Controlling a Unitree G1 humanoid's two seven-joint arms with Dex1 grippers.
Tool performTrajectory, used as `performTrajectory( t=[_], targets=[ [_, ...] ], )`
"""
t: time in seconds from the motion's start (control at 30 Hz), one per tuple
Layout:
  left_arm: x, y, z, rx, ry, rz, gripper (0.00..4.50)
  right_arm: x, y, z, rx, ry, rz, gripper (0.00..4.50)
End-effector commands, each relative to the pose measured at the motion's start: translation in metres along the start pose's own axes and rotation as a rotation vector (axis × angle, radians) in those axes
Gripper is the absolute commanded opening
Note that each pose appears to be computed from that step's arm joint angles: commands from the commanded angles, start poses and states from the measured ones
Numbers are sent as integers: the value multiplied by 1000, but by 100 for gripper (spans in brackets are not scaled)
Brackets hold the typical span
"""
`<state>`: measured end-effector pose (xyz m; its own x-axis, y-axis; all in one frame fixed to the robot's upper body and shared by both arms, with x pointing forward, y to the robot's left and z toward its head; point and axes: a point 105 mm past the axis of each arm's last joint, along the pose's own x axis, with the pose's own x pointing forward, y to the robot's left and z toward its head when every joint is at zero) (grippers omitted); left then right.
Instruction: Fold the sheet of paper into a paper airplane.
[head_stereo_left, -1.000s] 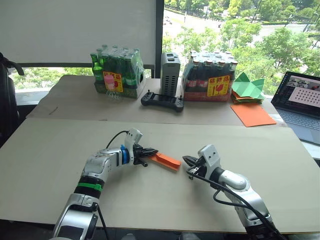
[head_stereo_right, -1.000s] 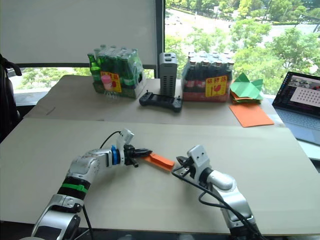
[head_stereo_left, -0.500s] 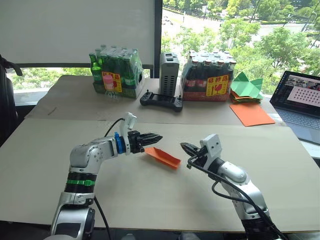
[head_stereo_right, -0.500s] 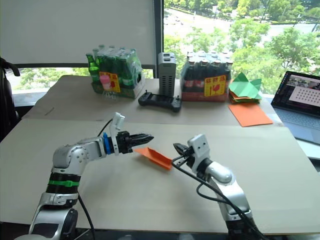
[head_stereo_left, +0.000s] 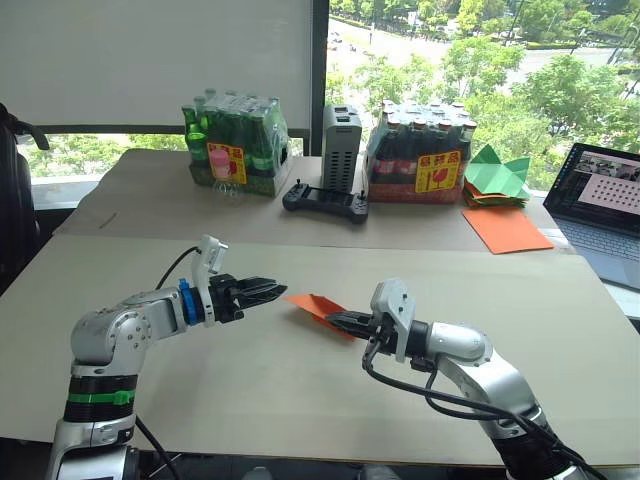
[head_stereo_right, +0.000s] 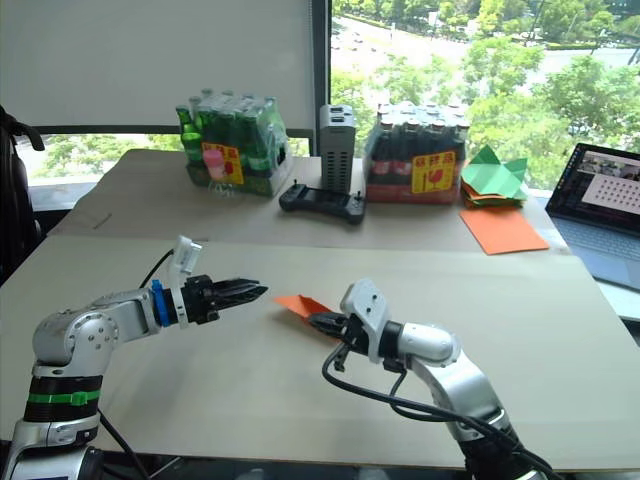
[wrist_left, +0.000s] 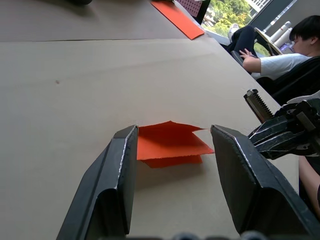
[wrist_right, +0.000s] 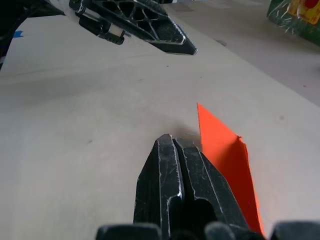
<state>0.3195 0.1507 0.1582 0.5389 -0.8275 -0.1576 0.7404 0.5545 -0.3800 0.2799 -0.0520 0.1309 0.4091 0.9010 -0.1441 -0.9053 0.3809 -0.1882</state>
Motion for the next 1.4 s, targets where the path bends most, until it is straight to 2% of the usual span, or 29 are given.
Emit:
performTrajectory(
  t=[0.03, 0.1, 0.4, 0.77, 1.1, 1.27, 1.4],
  targets=[
    [-6, -8, 11, 40, -45, -7, 249, 3, -1, -2, 9, 6, 15, 64],
    [-7, -9, 10, 38, -50, -6, 249, 5, -5, -6, 13, 21, 2, 126],
    [-9, -10, 5, 31, -69, 22, 249, 9, -38, -21, 108, 70, -128, 126],
    [-4, -12, 5, 18, -92, 23, 249, 9, -57, -18, 108, 85, -201, 126],
    [0, -12, 7, 11, -103, 14, 249, 7, -85, -21, 270, 116, -302, 126],
    [2, -14, 7, 9, -108, 9, 249, 9, -91, -23, 290, 138, -329, 126],
    [2, -15, 5, 5, -107, 7, 249, 11, -93, -13, 312, 90, -321, 126]
  ],
)
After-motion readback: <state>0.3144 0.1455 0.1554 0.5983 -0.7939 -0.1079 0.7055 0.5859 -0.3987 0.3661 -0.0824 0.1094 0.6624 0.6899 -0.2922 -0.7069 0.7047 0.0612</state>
